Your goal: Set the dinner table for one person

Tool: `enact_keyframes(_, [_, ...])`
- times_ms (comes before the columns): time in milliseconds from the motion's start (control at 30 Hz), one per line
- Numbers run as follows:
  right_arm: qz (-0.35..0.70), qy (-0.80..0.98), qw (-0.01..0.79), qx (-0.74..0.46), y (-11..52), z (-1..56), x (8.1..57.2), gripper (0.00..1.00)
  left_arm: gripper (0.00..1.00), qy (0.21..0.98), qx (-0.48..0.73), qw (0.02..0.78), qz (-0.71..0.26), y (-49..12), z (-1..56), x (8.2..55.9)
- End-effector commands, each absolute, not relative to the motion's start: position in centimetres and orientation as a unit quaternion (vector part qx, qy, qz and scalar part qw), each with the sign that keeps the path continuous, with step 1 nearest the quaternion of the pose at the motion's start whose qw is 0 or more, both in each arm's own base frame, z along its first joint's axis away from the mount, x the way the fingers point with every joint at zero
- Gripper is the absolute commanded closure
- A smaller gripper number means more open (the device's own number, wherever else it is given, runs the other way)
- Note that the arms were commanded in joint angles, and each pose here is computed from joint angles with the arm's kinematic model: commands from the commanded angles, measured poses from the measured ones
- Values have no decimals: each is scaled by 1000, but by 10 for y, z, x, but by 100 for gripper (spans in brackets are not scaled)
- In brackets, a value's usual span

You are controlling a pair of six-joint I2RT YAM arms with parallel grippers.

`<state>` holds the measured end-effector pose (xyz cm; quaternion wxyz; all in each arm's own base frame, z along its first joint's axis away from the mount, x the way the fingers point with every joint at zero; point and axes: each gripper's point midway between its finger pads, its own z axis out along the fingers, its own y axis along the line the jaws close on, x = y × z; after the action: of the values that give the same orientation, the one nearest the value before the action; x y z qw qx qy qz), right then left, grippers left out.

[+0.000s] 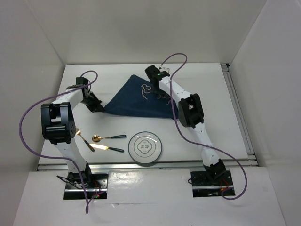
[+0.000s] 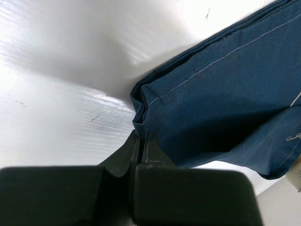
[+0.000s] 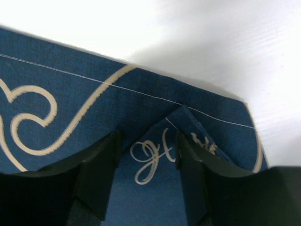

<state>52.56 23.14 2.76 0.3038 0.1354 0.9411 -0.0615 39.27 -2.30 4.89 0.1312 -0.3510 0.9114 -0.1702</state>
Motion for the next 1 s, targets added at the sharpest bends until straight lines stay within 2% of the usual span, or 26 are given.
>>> enact_keyframes(0, [-66, 943, 295, 136, 234, 19, 523, 42, 100, 913, -341, 147, -169, -22, 62, 394])
enact_keyframes(33, [-65, 943, 295, 141, 235, 19, 523, 45, 100, 913, -341, 147, -169, -22, 62, 394])
enact_keyframes(67, [-69, 942, 297, 142, 233, 20, 523, 53, 100, 914, -343, 143, -163, -21, 61, 392])
enact_keyframes(267, [-58, 932, 323, 155, 230, 54, 523, 77, 100, 915, -339, 150, -159, -19, 63, 392])
enact_keyframes(367, [-50, 928, 334, 154, 230, 71, 524, 99, 100, 914, -338, 154, -160, -19, 66, 395])
enact_keyframes(800, [6, 907, 390, 159, 237, 164, 510, 100, 100, 910, -338, 171, -170, -20, 90, 399])
enact_keyframes(900, [21, 895, 416, 161, 233, 190, 517, 100, 100, 905, -335, 188, -185, -22, 108, 411])
enact_keyframes(967, [60, 876, 452, 159, 236, 226, 529, 100, 100, 899, -325, 213, -204, -24, 130, 431])
